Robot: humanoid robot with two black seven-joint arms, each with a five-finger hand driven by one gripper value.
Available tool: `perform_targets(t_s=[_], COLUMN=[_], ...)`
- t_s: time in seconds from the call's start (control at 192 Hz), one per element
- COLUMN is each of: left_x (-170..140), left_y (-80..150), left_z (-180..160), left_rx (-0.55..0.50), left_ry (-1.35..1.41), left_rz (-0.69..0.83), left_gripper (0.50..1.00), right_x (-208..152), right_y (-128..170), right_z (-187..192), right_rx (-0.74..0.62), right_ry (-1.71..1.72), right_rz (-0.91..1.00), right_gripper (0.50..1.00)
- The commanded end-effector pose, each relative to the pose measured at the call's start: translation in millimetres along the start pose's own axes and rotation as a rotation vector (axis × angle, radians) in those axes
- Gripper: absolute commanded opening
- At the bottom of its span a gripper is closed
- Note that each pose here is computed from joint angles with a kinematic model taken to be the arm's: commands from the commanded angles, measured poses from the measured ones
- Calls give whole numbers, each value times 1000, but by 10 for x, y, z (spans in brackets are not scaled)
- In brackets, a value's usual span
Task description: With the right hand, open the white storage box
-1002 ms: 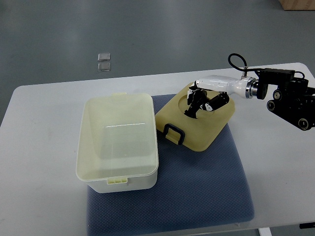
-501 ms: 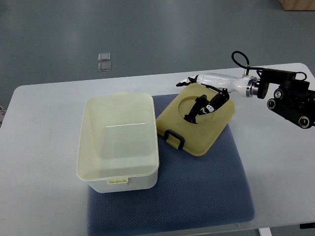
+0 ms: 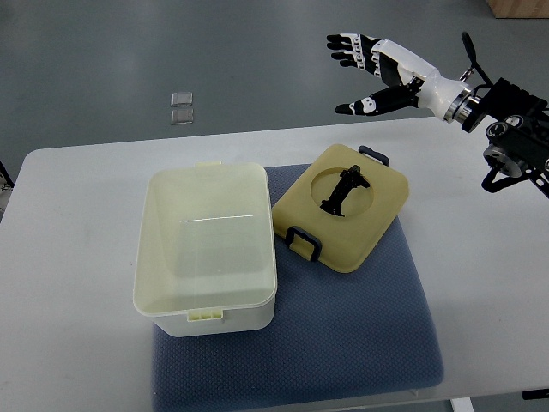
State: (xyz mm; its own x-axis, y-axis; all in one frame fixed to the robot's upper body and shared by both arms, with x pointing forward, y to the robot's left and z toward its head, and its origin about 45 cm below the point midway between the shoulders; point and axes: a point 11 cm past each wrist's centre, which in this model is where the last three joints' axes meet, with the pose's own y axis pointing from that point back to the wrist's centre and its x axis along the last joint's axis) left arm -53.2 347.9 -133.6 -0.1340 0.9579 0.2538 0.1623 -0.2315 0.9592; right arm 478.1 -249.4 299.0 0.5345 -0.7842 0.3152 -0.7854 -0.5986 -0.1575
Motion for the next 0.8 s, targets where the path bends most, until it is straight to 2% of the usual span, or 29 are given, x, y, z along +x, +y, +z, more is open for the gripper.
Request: perform_targets(t_s=[0.0,0.131,0.245,0.412,0.794], left_x=[0,0,0,0,-1], left_y=[0,0,0,0,1], left_z=[1,1,-1,-1,9], left_rx=[-1,-1,1,1,-3], left_ry=[0,0,0,0,-3], left_rz=[0,0,0,0,0], left_gripper=[1000,1000,1000,1000,1000], right_x=[162,454,563,296,81], right_y=[90,273,400,273,281], right_z=[63,193,378,590,759], right_rx=[30,70,15,-112,-142], right_ry=[-165,-390,-484,-589,-618], right_rz=[143,354,446,422,436], right_gripper=[928,928,928,928,930])
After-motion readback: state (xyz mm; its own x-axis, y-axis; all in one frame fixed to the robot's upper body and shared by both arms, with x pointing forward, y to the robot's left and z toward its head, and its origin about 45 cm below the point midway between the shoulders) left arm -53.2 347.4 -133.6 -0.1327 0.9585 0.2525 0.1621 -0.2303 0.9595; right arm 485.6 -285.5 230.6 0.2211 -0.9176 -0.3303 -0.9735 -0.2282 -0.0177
